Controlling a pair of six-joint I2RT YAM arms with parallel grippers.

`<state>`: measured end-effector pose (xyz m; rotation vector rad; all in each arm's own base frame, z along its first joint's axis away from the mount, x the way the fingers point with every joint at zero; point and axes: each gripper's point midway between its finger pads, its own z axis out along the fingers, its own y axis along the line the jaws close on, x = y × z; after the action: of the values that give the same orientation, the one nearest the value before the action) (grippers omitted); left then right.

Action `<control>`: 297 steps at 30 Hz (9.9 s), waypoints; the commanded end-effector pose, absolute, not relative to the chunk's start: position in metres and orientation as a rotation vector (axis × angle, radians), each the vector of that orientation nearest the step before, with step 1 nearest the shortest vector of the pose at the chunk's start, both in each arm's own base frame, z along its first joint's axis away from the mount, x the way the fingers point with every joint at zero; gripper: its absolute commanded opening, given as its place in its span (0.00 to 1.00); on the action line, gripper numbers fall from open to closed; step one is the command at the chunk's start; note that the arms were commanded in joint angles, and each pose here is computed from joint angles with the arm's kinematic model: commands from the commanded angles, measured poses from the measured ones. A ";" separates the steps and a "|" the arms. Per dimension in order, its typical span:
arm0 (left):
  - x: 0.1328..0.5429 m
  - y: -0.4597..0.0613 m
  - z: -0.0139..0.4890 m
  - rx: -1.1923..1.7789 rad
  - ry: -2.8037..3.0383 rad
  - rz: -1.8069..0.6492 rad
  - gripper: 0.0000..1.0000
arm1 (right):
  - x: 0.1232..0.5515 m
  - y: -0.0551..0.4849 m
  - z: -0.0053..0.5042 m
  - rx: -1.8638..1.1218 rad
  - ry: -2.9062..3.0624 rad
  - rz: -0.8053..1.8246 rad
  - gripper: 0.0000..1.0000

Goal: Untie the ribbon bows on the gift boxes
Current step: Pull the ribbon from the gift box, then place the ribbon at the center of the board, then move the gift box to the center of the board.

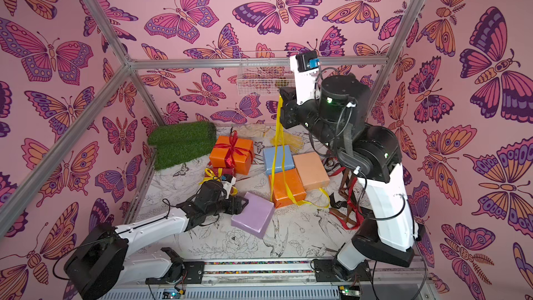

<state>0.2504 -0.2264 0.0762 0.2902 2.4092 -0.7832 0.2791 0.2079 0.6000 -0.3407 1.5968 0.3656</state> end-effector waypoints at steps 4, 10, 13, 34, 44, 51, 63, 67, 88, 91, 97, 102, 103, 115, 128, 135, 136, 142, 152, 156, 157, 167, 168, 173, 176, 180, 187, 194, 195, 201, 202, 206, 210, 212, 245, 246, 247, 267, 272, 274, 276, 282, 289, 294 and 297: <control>0.248 -0.228 0.073 0.313 2.418 -0.781 0.75 | 0.274 0.110 0.650 -0.129 1.430 -0.147 0.00; 0.250 -0.234 0.064 0.328 2.459 -0.784 0.75 | 0.245 0.046 0.682 0.013 1.328 -0.415 0.00; 0.252 -0.236 0.064 0.335 2.463 -0.788 0.75 | 0.238 0.021 0.680 0.062 1.335 -0.491 0.00; 0.252 -0.236 0.069 0.348 2.467 -0.764 0.75 | 0.390 -0.100 0.363 0.426 2.141 -0.339 0.00; 0.252 -0.236 0.067 0.344 2.477 -0.751 0.76 | 0.437 -0.083 0.232 0.493 2.421 -0.131 0.00; 0.254 -0.238 0.069 0.340 2.476 -0.758 0.76 | 0.472 -0.080 0.165 0.522 2.557 -0.045 0.00; 0.250 -0.238 0.071 0.330 2.490 -0.744 0.76 | 0.458 -0.045 0.180 0.425 2.544 -0.162 0.93; 0.250 -0.233 0.079 0.341 2.510 -0.694 0.76 | 0.430 0.014 0.207 0.320 2.499 -0.038 0.99; 0.223 -0.228 0.094 0.338 2.642 -0.681 0.73 | 0.180 0.264 0.116 -0.205 2.694 0.856 0.57; 0.220 -0.228 0.090 0.340 2.654 -0.675 0.71 | 0.179 0.272 0.105 -0.201 2.698 0.904 0.57; 0.218 -0.223 0.084 0.298 2.670 -0.650 0.69 | 0.185 0.290 0.100 -0.214 2.683 0.975 0.51; 0.217 -0.222 0.078 0.294 2.686 -0.640 0.67 | 0.190 0.298 0.093 -0.216 2.699 0.969 0.49; 0.218 -0.223 0.078 0.292 2.683 -0.641 0.64 | 0.192 0.299 0.092 -0.219 2.699 0.967 0.47; 0.243 -0.222 0.076 0.198 2.615 -0.574 0.53 | 0.228 0.311 0.094 -0.299 2.709 0.757 0.47; 0.297 -0.251 0.090 0.193 2.517 -0.581 0.48 | 0.306 0.301 0.106 -0.292 2.671 0.693 0.48; 0.318 -0.242 0.086 0.108 2.522 -0.543 0.49 | 0.327 0.314 0.108 -0.344 2.677 0.728 0.49; 0.319 -0.239 0.086 0.095 2.523 -0.539 0.50 | 0.327 0.315 0.107 -0.354 2.686 0.717 0.50; 0.320 -0.233 0.105 0.126 2.487 -0.571 0.59 | 0.336 0.290 0.123 -0.370 2.644 0.515 0.60; 0.322 -0.205 0.158 0.128 2.409 -0.514 0.74 | 0.323 0.288 0.176 -0.477 2.520 0.529 0.67; 0.330 -0.152 0.178 -0.030 2.371 -0.400 0.74 | 0.307 0.330 0.189 -0.545 2.457 0.771 0.65; 0.333 -0.140 0.179 -0.075 2.361 -0.380 0.74 | 0.306 0.340 0.191 -0.545 2.444 0.819 0.64; 0.349 -0.069 0.128 -0.381 2.462 -0.355 0.74 | 0.308 0.432 0.164 -0.624 2.457 0.952 0.58; 0.351 -0.069 0.122 -0.381 2.476 -0.369 0.74 | 0.309 0.438 0.161 -0.634 2.458 0.950 0.57; 0.348 -0.071 0.108 -0.374 2.518 -0.395 0.72 | 0.316 0.451 0.149 -0.684 2.473 0.878 0.56; 0.348 -0.063 0.103 -0.391 2.507 -0.348 0.72 | 0.323 0.447 0.141 -0.683 2.479 0.798 0.56; 0.351 -0.063 0.096 -0.384 2.478 -0.388 0.72 | 0.334 0.439 0.130 -0.683 2.487 0.675 0.57; 0.361 -0.070 0.086 -0.334 2.489 -0.422 0.71 | 0.348 0.443 0.107 -0.661 2.530 0.590 0.57; 0.365 -0.069 0.085 -0.327 2.481 -0.430 0.70 | 0.349 0.448 0.086 -0.649 2.570 0.593 0.57; 0.365 -0.069 0.085 -0.325 2.481 -0.435 0.70 | 0.349 0.450 0.086 -0.649 2.572 0.603 0.57; 0.353 -0.077 0.079 -0.367 2.491 -0.522 0.65 | 0.324 0.475 0.091 -0.710 2.603 0.871 0.58; 0.349 -0.077 0.077 -0.384 2.490 -0.531 0.62 | 0.320 0.478 0.091 -0.709 2.612 0.915 0.57; 0.333 -0.079 0.076 -0.423 2.481 -0.570 0.53 | 0.307 0.479 0.090 -0.686 2.636 1.015 0.55; 0.321 -0.086 0.078 -0.455 2.471 -0.602 0.51 | 0.293 0.473 0.088 -0.699 2.657 1.027 0.54; 0.312 -0.093 0.082 -0.464 2.464 -0.636 0.49 | 0.282 0.469 0.088 -0.734 2.671 1.012 0.53; 0.161 -0.174 0.064 -0.108 2.711 -0.670 0.49 | 0.144 0.375 0.115 -0.744 2.699 0.748 0.55; 0.158 -0.174 0.064 -0.096 2.717 -0.667 0.49 | 0.143 0.375 0.116 -0.743 2.699 0.758 0.55; 0.155 -0.175 0.064 -0.085 2.725 -0.665 0.49 | 0.141 0.375 0.117 -0.741 2.700 0.769 0.55; 0.181 -0.217 0.074 0.030 2.677 -0.663 0.49 | 0.192 0.319 0.112 -0.516 2.714 0.661 0.56; 0.188 -0.227 0.074 0.067 2.667 -0.670 0.49 | 0.203 0.303 0.115 -0.485 2.713 0.661 0.57; 0.191 -0.232 0.073 0.077 2.668 -0.673 0.49 | 0.206 0.298 0.113 -0.471 2.723 0.657 0.57; 0.193 -0.235 0.072 0.078 2.673 -0.672 0.49 | 0.208 0.294 0.114 -0.467 2.723 0.647 0.58; 0.193 -0.234 0.071 0.076 2.667 -0.679 0.49 | 0.216 0.274 0.113 -0.387 2.735 0.610 0.58; 0.186 -0.224 0.067 0.063 2.662 -0.677 0.50 | 0.222 0.267 0.111 -0.368 2.746 0.548 0.56; 0.181 -0.226 0.061 0.085 2.690 -0.682 0.50 | 0.220 0.242 0.105 -0.305 2.779 0.401 0.51; 0.181 -0.226 0.060 0.092 2.694 -0.679 0.50 | 0.216 0.237 0.107 -0.258 2.778 0.413 0.50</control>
<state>0.1913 -0.2317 0.0746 0.0546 2.6398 -0.7149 0.2184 0.2529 0.1022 -0.3266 2.7740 0.4673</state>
